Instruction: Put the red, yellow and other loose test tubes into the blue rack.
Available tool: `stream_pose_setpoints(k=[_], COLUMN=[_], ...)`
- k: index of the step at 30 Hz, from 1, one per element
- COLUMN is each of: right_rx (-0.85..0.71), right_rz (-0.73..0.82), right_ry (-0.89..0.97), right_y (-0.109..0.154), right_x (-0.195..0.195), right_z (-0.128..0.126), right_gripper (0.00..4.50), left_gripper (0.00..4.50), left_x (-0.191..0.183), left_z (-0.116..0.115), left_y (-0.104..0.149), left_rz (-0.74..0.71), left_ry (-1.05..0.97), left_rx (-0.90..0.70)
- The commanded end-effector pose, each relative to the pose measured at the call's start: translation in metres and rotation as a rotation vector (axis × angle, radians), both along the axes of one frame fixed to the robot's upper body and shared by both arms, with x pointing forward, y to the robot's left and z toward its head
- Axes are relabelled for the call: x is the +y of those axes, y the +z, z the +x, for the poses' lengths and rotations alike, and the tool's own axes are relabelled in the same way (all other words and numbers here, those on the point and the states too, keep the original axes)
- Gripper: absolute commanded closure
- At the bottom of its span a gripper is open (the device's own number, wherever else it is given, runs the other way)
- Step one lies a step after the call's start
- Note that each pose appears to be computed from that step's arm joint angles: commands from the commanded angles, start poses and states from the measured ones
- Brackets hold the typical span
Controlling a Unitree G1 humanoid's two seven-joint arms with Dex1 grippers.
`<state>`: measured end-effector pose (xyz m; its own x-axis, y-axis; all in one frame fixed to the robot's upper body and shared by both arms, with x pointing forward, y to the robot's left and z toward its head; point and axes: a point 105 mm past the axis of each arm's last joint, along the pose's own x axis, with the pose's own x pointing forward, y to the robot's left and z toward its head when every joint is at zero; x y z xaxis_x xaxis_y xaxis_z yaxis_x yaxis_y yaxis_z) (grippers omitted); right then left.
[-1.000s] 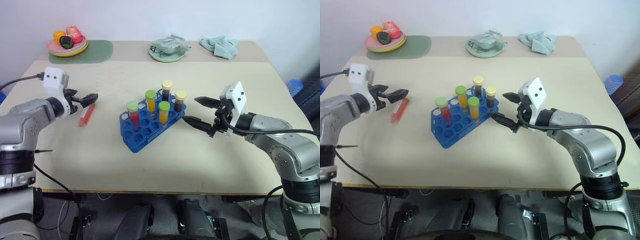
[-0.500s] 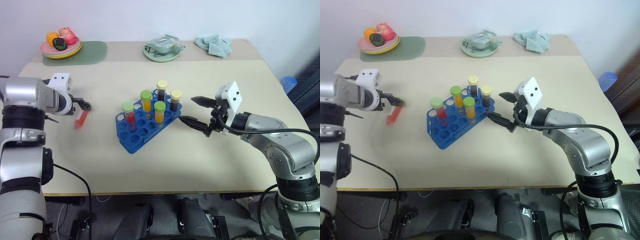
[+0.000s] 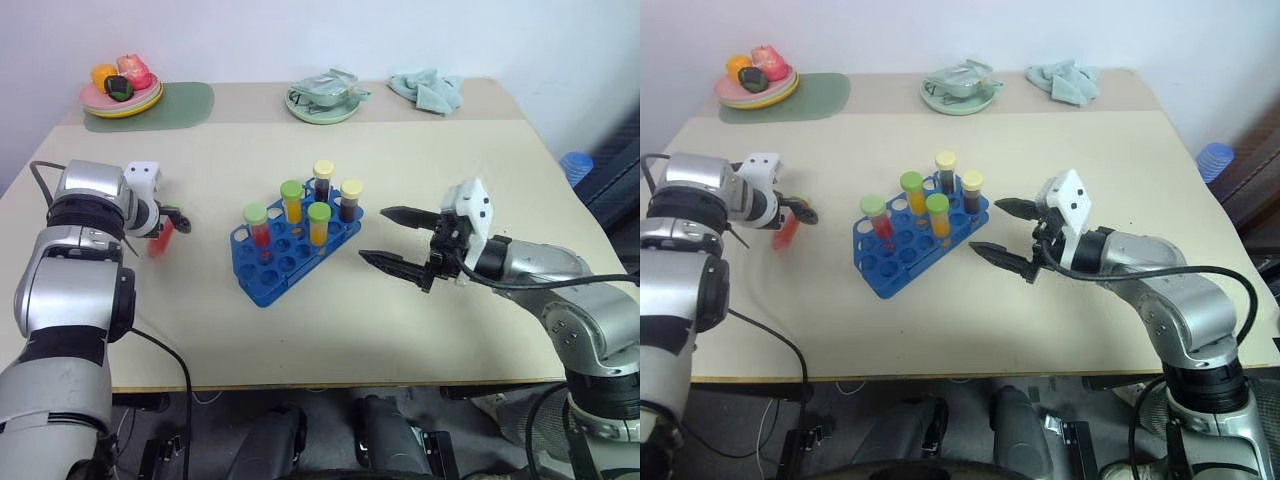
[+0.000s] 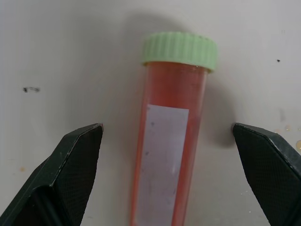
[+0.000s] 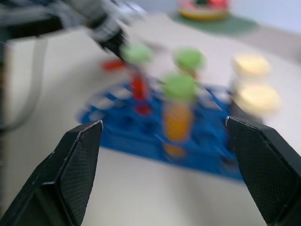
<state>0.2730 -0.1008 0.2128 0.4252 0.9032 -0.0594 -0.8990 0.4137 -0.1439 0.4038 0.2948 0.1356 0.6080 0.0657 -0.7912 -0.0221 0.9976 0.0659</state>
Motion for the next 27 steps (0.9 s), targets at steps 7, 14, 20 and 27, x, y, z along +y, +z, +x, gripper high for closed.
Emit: stream_pose_setpoints(k=[7, 14, 20, 27], right_rx=[0.026, 0.060, 0.076, 0.069], right_rz=[-0.104, -0.186, -0.199, -0.216], right_ry=[0.142, 0.180, 0.204, 0.211], right_y=[0.047, 0.053, 0.051, 0.049], right_x=[0.025, 0.029, 0.032, 0.035], right_z=[0.003, 0.007, 0.007, 0.007], right_gripper=[0.18, 0.18, 0.18, 0.18], left_gripper=[0.01, 0.01, 0.01, 0.01], left_x=[-0.007, -0.008, -0.010, -0.017], left_z=[0.009, 0.013, 0.013, 0.012], left_y=[0.013, 0.019, 0.022, 0.020], left_rz=[0.038, 0.038, 0.004, -0.028], left_ry=[-0.036, -0.025, 0.011, 0.044], left_rx=[-0.032, -0.061, -0.067, -0.043])
